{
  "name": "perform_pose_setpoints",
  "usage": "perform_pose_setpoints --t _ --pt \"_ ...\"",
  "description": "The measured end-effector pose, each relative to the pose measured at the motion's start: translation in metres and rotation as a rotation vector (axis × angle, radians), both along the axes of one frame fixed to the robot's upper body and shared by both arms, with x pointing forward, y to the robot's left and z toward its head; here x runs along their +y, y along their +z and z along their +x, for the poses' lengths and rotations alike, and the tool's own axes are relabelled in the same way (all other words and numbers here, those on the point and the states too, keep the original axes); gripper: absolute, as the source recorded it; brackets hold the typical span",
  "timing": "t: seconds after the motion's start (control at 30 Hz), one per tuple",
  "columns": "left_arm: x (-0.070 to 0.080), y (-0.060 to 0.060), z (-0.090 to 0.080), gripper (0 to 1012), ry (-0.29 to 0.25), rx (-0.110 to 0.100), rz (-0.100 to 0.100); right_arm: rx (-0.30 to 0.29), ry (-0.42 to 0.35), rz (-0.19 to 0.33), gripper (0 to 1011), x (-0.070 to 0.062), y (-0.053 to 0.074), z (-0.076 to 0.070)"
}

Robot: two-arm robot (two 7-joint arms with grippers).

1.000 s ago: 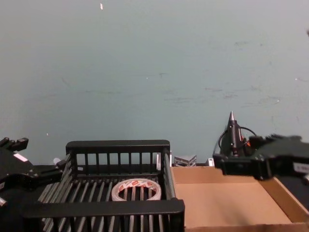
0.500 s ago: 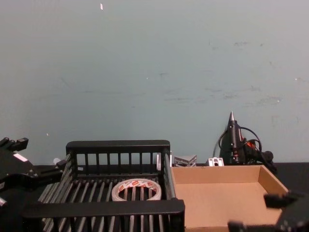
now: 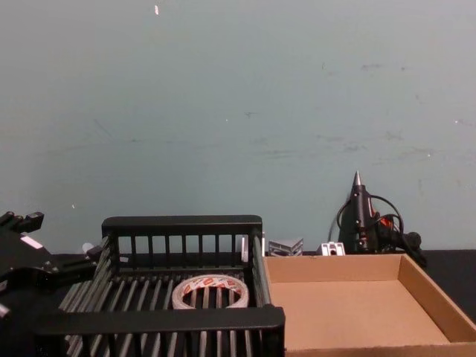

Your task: Pick up the white tape and place it into the black box , Pick up the silver tape and place it into the brown box.

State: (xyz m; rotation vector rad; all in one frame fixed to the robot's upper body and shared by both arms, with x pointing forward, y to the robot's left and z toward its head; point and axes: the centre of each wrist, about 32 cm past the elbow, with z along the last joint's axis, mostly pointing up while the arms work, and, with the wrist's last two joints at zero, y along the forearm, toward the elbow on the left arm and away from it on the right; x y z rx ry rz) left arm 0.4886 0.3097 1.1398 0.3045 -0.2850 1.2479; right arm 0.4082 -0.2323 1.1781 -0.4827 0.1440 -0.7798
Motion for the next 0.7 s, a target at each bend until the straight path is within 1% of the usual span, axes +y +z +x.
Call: perform_pose_setpoints --t 0.3,0.7 --pt "0.000 0.000 0.000 1001 0.000 0.000 0.000 0.017 0.007 -0.023 1000 0.004 -0.004 0.005" --pt "0.000 0.000 0.000 1001 0.000 0.000 0.000 0.023 0.002 -0.038 1000 0.007 -0.006 0.013"
